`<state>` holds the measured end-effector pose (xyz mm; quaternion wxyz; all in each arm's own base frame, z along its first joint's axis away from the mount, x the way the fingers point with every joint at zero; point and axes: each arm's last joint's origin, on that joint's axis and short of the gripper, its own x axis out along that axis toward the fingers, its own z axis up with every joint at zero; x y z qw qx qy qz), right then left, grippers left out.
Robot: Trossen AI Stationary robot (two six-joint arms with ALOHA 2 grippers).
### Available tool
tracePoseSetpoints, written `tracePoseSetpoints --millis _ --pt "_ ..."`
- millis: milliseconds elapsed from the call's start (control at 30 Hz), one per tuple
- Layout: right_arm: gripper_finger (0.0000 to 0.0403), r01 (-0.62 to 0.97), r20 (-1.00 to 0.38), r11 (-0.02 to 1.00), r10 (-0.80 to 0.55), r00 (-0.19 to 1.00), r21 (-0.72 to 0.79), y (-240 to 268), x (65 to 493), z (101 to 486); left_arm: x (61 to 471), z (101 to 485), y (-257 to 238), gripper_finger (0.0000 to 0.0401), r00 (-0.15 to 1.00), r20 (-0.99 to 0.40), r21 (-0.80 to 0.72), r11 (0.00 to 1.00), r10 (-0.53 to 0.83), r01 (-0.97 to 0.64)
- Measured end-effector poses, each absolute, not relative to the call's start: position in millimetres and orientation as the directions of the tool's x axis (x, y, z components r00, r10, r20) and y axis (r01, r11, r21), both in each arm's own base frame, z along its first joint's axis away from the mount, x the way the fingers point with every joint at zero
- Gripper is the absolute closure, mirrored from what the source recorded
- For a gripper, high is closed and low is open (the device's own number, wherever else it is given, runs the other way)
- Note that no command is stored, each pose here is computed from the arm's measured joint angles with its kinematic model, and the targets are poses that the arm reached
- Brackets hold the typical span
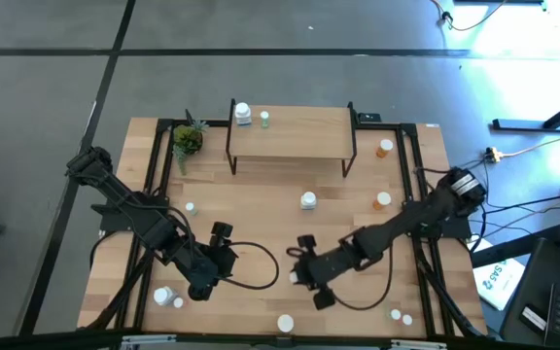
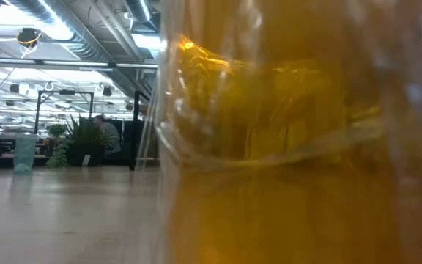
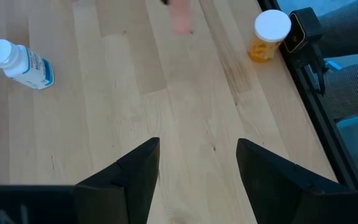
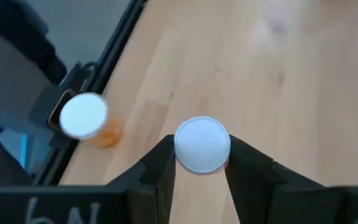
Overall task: Pick and place medicine bottles onto shelf by color
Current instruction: Put the middle pink pill bottle on the shelf
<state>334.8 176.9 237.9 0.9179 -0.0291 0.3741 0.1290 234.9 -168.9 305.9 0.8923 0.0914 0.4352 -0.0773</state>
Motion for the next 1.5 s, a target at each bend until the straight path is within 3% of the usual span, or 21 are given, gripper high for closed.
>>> tracePoseSetpoints --millis 200,400,667,1000,1100,1233,1500 --pt "0.0279 -0.142 -0.68 0.985 0.168 0.714 0.094 146.7 336.9 256.3 234.9 306.0 -168.9 0.0194 0.61 -0.79 0.097 0.971 -0.057 0.216" --pt "0.0279 -0.071 -0.635 0.992 0.12 0.763 0.102 118.2 336.8 277.6 236.2 307.0 -166.2 0.0194 0.653 -0.756 0.171 0.974 0.034 0.147" --pt "0.0279 0.149 -0.558 0.986 -0.081 0.826 0.078 75.6 330.4 306.2 237.0 307.5 -164.5 0.0194 0.67 -0.739 0.198 0.974 0.076 0.108" --pt "0.0279 0.295 -0.524 0.955 -0.233 0.819 0.035 12.1 330.1 328.0 240.4 311.0 -155.8 0.0194 0.724 -0.633 0.288 0.952 0.273 -0.107" --pt "0.0279 0.336 -0.498 0.942 -0.282 0.82 0.019 -7.5 331.6 337.3 245.7 313.1 -145.0 0.0194 0.727 -0.562 0.316 0.915 0.394 -0.252" --pt "0.0279 0.398 -0.464 0.917 -0.349 0.814 0.009 -34.4 331.4 350.4 252.9 315.9 -127.4 0.0194 0.696 -0.472 0.325 0.841 0.54 -0.432" --pt "0.0279 0.523 -0.473 0.852 -0.446 0.759 0.036 -90.2 325.1 347.5 266.1 314.8 -93.4 0.0194 0.615 -0.488 0.333 0.783 0.619 -0.525"
